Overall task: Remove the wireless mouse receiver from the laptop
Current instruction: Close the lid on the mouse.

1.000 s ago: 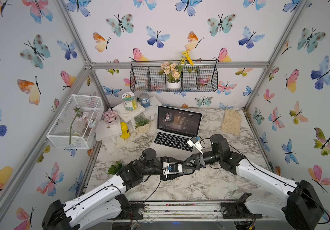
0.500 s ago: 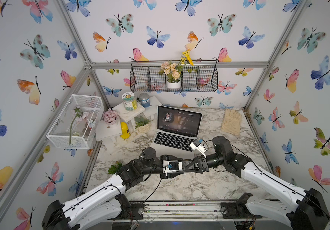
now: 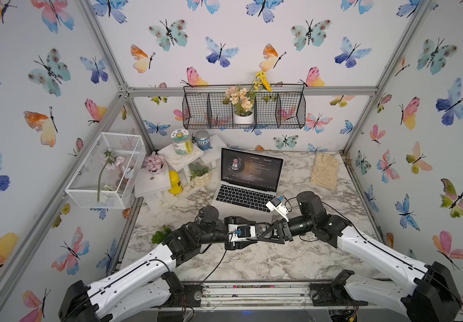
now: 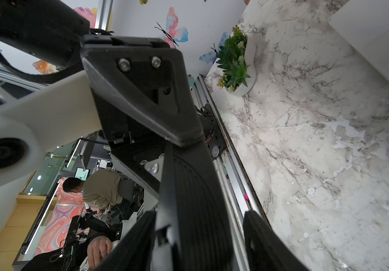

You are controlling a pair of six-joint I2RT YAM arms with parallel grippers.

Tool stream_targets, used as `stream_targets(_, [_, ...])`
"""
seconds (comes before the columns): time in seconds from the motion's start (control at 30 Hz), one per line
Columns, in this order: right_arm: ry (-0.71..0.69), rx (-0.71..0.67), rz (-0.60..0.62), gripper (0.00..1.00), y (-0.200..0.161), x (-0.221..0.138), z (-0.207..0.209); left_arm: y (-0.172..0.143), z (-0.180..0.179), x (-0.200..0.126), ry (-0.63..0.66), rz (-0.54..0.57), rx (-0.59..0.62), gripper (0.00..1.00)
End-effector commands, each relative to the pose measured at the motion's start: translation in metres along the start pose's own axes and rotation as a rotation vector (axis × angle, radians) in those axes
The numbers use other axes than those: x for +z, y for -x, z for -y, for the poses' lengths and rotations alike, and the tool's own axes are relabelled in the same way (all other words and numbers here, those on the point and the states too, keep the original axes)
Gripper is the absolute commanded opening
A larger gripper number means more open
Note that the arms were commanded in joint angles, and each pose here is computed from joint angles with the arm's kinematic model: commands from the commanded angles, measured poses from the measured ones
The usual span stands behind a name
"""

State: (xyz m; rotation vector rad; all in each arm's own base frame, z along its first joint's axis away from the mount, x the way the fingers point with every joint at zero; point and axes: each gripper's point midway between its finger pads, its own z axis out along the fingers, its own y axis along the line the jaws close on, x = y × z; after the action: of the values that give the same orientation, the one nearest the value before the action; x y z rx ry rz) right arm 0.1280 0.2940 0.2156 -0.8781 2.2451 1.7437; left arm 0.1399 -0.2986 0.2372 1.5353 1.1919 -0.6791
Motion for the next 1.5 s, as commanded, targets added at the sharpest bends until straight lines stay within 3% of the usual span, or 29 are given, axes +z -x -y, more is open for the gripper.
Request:
stream_targets(0.0, [-0.02, -0.035, 0.017, 0.64, 0.006, -0.004, -0.006, 0.006, -0.003, -0.004, 0.019, 0.006, 0.013, 0.0])
stream_targets(0.57, [-0.024, -0.049, 0.038, 0.64, 0.01, -0.012, -0.013, -0.002, -0.007, -0.004, 0.05, -0.025, 0.018, 0.0])
stream_targets(1.03, [-0.024, -0.028, 0.049, 0.35, 0.02, -0.008, -0.006, 0.001, 0.001, -0.001, -0.006, -0.012, 0.011, 0.0])
stream_targets(1.47, [-0.1, 0.028, 0.071, 0.31, 0.03, -0.005, 0.012, 0.019, 0.002, -0.007, -0.019, 0.035, 0.006, 0.0])
